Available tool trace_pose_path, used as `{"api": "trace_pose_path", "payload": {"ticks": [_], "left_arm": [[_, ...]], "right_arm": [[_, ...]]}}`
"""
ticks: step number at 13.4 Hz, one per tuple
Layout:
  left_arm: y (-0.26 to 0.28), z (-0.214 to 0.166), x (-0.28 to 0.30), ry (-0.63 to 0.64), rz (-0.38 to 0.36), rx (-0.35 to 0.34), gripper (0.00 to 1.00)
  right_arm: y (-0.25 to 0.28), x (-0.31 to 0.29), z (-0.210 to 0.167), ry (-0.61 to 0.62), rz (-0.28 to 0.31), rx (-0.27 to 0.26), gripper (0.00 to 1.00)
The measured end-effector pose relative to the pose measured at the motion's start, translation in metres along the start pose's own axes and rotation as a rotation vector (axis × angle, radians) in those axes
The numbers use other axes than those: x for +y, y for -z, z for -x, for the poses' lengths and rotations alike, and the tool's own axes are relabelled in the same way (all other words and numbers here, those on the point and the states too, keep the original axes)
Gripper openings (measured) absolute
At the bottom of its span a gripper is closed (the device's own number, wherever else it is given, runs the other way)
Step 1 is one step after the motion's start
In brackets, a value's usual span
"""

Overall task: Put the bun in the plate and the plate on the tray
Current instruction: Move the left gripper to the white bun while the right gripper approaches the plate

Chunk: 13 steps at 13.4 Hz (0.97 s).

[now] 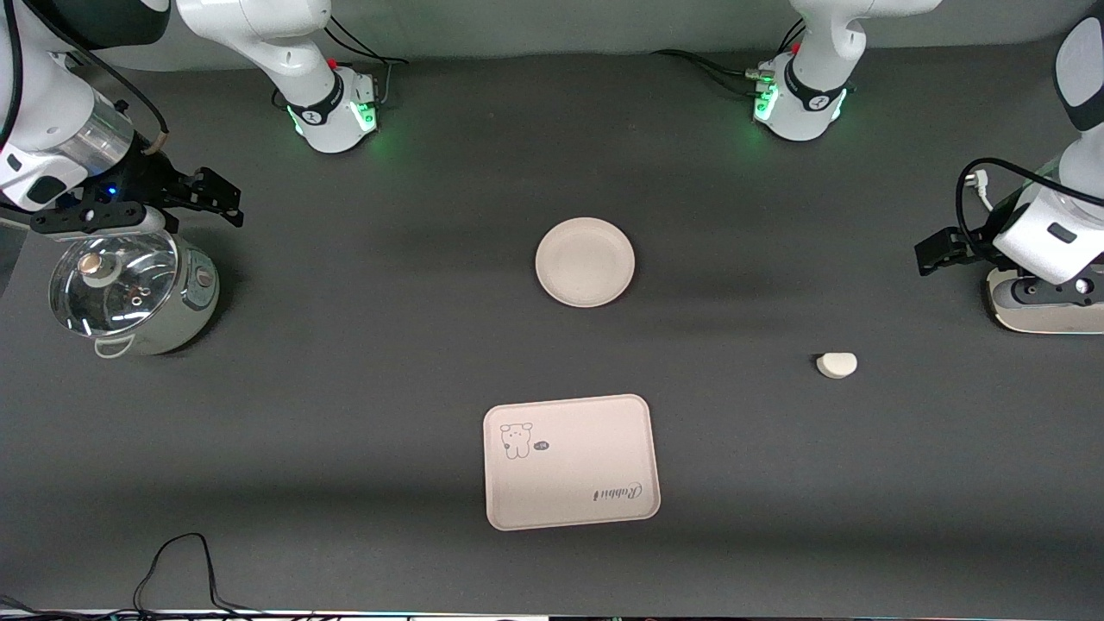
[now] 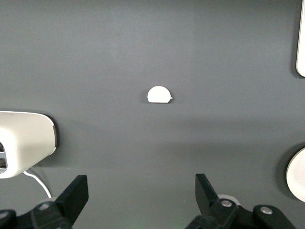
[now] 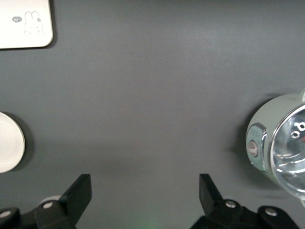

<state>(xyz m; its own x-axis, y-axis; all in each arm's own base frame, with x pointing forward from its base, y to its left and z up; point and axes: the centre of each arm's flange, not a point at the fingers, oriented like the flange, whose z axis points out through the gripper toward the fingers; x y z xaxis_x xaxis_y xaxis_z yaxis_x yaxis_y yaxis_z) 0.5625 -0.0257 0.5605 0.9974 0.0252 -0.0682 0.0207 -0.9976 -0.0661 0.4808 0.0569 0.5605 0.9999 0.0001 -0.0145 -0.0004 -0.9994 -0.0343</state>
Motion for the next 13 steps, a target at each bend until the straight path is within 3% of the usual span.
{"api": "trace_pose_path", "payload": {"ticks": [5,6,9,13], "left_arm": [[-0.033,-0.018,0.003,-0.004,-0.004,-0.045,1.0],[-0.048,-0.026,0.004,-0.007,-0.005,-0.055,1.0],[-0.109,-0.057,0.012,-0.042,-0.006,-0.084,1.0],[-0.199,-0.092,0.015,-0.062,0.004,-0.105,1.0]], "right_arm": [[-0.047,-0.117,-0.01,-0.005,0.001,0.02,1.0],[-0.059,-0.134,-0.013,-0.004,-0.025,0.017,1.0],[-0.101,-0.156,-0.03,-0.057,-0.18,-0.047,1.0],[-0.164,-0.186,-0.045,-0.075,-0.251,-0.093,1.0]]}}
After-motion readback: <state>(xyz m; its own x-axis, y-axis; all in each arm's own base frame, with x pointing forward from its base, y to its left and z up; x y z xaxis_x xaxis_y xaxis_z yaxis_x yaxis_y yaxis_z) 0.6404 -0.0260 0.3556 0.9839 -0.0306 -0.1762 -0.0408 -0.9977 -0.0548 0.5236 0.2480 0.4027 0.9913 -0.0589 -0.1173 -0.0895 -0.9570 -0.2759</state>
